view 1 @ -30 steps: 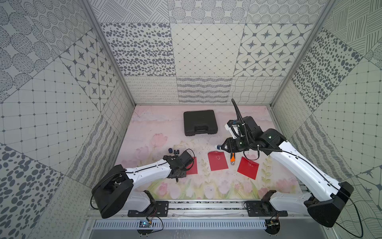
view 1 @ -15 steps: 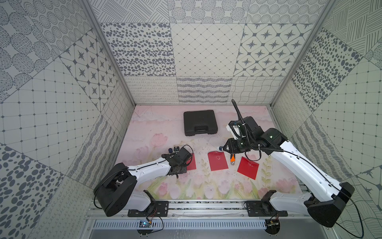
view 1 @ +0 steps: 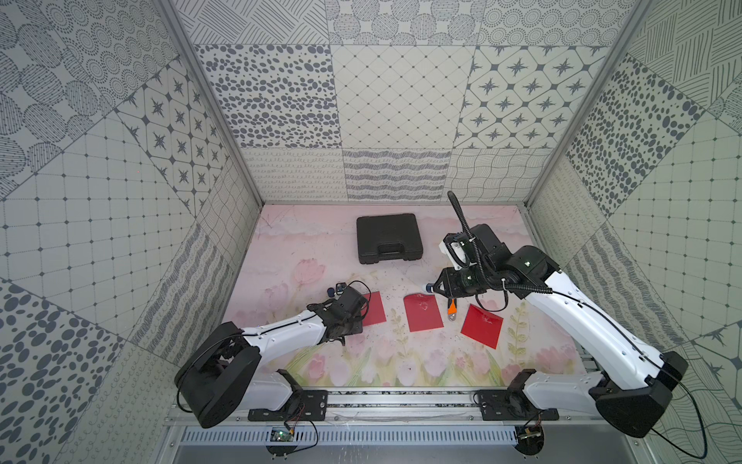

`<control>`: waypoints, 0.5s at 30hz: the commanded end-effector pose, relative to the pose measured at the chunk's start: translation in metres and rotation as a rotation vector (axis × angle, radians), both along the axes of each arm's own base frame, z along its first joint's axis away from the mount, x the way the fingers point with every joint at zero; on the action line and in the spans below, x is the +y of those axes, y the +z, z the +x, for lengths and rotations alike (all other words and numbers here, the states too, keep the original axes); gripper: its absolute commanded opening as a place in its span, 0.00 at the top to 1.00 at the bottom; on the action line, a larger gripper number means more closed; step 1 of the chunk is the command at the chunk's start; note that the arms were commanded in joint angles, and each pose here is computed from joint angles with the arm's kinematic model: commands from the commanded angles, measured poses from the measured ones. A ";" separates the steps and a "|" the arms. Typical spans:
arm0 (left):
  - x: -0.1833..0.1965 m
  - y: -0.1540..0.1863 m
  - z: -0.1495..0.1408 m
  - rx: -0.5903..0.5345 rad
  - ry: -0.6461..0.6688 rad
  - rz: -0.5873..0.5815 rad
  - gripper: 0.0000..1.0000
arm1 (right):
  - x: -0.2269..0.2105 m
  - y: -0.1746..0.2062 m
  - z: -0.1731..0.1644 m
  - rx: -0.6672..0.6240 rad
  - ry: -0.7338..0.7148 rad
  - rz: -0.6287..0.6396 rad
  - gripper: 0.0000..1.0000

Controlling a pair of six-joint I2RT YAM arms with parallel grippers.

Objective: Seal the envelope with a glue stick
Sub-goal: Pick up the envelope from the center of the board.

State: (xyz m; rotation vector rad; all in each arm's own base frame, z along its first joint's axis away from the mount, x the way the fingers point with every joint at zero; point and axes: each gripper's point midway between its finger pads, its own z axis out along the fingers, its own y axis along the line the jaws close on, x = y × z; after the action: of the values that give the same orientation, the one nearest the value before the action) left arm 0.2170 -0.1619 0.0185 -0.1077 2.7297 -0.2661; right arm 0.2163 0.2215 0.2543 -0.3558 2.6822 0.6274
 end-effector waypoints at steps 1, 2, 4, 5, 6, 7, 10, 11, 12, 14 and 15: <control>-0.004 -0.005 -0.034 0.126 -0.063 -0.059 0.98 | 0.003 0.002 0.001 -0.003 -0.001 -0.034 1.00; -0.006 -0.004 -0.038 0.131 -0.069 -0.069 0.99 | 0.005 0.001 0.000 -0.002 0.005 -0.045 1.00; -0.009 -0.002 -0.046 0.142 -0.083 -0.091 0.99 | 0.010 0.000 -0.003 0.004 0.024 -0.063 1.00; -0.012 -0.001 -0.051 0.147 -0.096 -0.104 1.00 | 0.012 -0.002 -0.005 0.013 0.033 -0.075 1.00; -0.016 -0.001 -0.056 0.154 -0.111 -0.120 1.00 | 0.016 -0.004 -0.007 0.024 0.044 -0.088 1.00; -0.020 -0.001 -0.061 0.163 -0.125 -0.138 1.00 | 0.019 -0.006 -0.010 0.034 0.058 -0.101 1.00; -0.037 0.000 -0.076 0.172 -0.196 -0.202 1.00 | 0.029 -0.014 -0.020 0.066 0.105 -0.158 1.00; -0.040 -0.001 -0.080 0.178 -0.210 -0.215 1.00 | 0.032 -0.017 -0.023 0.074 0.122 -0.178 1.00; -0.043 -0.003 -0.083 0.182 -0.218 -0.228 1.00 | 0.035 -0.020 -0.027 0.086 0.137 -0.200 1.00; -0.051 -0.005 -0.089 0.186 -0.250 -0.268 1.00 | 0.043 -0.026 -0.034 0.112 0.167 -0.231 1.00; -0.054 -0.005 -0.091 0.186 -0.260 -0.290 1.00 | 0.047 -0.030 -0.038 0.126 0.183 -0.245 1.00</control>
State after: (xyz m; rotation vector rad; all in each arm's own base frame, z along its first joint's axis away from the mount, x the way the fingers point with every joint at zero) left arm 0.1526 -0.1958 0.0161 0.0954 2.8148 -0.5596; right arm 0.1865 0.2682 0.2274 -0.6289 2.8358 0.4450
